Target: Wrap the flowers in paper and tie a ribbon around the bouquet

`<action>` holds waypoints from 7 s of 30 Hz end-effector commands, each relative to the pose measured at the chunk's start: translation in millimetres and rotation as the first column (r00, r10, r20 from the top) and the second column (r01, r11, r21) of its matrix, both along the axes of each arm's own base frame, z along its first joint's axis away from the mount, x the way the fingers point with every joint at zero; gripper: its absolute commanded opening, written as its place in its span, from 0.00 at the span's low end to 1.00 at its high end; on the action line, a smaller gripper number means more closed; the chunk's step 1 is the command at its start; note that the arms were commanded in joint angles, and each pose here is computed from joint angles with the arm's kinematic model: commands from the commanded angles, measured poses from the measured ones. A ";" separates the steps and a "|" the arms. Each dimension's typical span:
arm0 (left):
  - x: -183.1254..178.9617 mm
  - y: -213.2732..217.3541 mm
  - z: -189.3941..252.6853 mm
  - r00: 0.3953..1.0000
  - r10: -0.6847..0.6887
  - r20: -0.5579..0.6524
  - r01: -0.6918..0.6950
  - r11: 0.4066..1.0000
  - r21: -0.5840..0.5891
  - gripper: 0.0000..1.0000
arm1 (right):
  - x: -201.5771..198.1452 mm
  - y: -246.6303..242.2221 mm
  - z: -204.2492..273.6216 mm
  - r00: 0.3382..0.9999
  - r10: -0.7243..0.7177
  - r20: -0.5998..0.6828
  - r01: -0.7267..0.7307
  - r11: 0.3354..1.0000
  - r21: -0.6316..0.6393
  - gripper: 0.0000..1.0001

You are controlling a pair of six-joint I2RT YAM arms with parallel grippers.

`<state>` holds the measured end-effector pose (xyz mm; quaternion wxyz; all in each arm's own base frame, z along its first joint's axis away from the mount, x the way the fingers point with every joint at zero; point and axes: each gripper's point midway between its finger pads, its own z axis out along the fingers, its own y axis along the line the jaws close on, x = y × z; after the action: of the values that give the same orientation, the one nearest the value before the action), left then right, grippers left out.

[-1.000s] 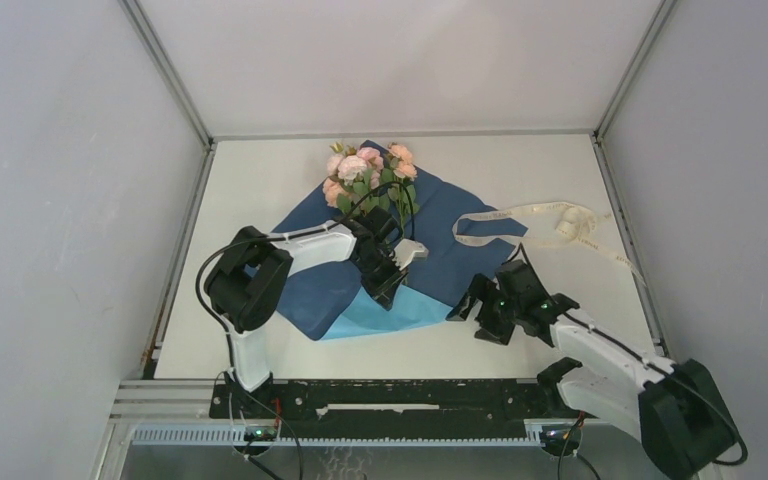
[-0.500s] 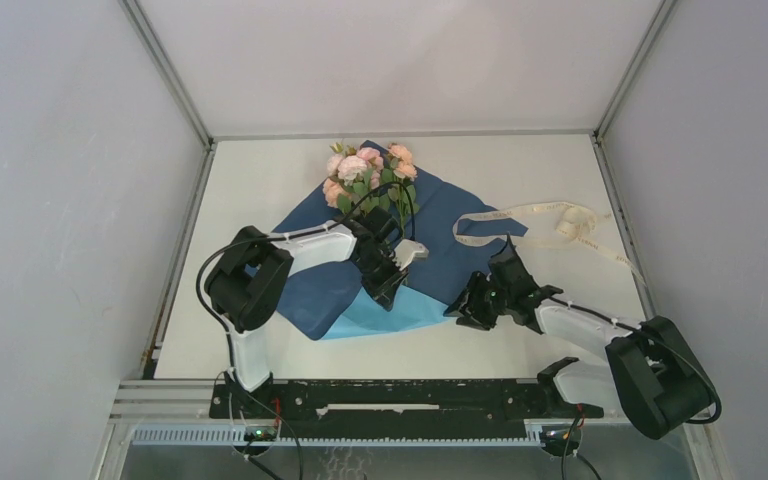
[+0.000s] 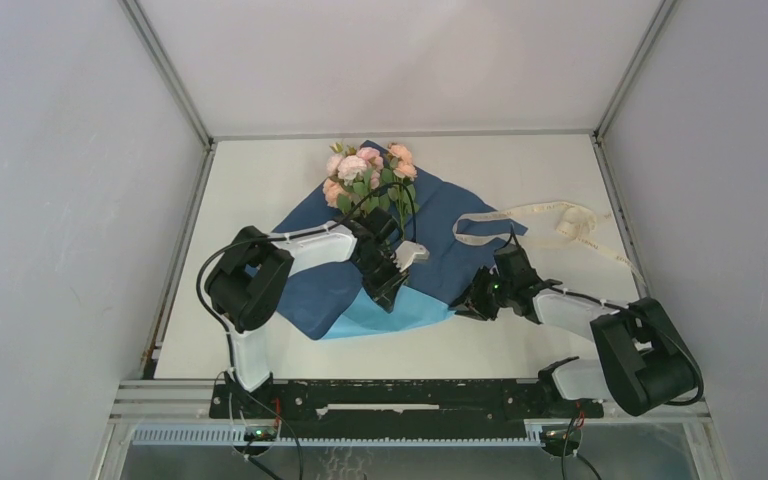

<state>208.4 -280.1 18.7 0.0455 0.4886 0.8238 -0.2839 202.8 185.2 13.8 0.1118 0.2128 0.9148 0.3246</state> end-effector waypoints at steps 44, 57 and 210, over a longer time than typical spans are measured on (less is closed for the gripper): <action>46.8 23.0 -10.2 0.980 0.193 0.040 -0.196 0.978 0.070 0.24 | 40.1 -12.6 97.3 0.874 0.280 0.398 -0.188 0.949 -0.253 0.46; 46.0 25.4 -12.0 0.981 0.192 0.037 -0.194 0.977 0.087 0.24 | 193.5 -206.1 130.4 0.923 -0.052 0.381 0.235 0.860 -0.454 0.51; 101.4 16.2 -14.8 0.921 0.386 -0.058 -0.381 0.921 0.082 0.00 | 43.4 53.3 70.2 0.755 0.292 0.587 -0.212 0.956 -0.202 0.59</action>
<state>295.6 -269.9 15.7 0.0239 0.2915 0.9133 -0.2833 228.7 219.8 56.5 0.3413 -0.0817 0.9012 0.2543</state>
